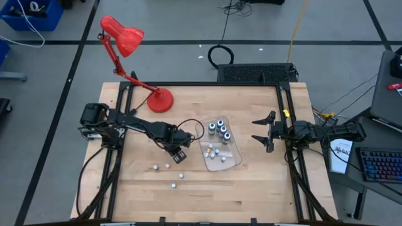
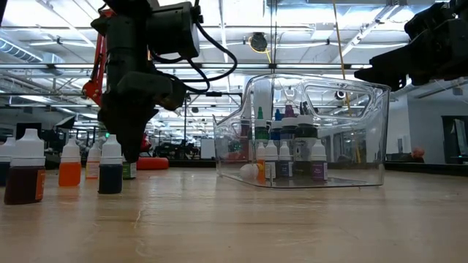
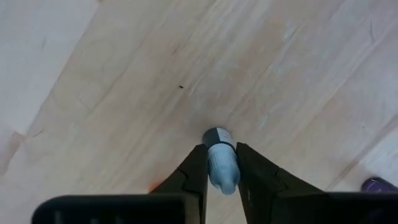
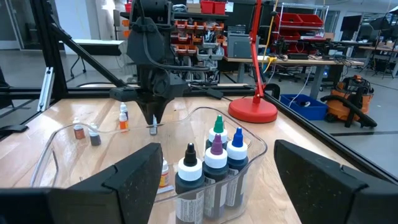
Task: Pick & Place food coloring
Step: Put the black food coloring bottle into the transparent container
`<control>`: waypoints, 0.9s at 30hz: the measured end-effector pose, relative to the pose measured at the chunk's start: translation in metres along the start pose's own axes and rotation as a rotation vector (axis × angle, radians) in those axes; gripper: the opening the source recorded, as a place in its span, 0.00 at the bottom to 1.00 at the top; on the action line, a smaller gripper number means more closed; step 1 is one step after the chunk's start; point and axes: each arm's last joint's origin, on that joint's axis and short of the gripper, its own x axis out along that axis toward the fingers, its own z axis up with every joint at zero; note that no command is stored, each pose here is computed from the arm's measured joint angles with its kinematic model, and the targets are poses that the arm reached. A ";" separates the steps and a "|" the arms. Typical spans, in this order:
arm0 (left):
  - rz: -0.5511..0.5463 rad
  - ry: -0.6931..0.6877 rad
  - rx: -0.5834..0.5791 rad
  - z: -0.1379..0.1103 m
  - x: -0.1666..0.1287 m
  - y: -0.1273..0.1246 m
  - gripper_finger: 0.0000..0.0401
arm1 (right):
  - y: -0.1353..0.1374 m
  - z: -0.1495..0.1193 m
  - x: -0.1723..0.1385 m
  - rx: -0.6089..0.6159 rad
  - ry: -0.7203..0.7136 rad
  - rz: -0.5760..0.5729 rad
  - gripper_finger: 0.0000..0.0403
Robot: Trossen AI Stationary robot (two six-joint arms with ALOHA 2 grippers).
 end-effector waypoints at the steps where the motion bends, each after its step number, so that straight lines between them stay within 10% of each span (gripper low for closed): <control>1: 0.000 0.000 0.007 0.000 0.000 0.000 0.16 | 0.000 0.000 0.000 0.000 0.000 0.000 0.73; 18: 0.024 -0.322 0.358 0.064 -0.154 -0.057 0.16 | 0.000 0.000 0.000 0.000 -0.001 0.000 0.73; 27: 0.055 -0.269 0.555 0.123 -0.142 -0.080 0.16 | 0.000 0.000 0.000 0.000 0.000 0.000 0.73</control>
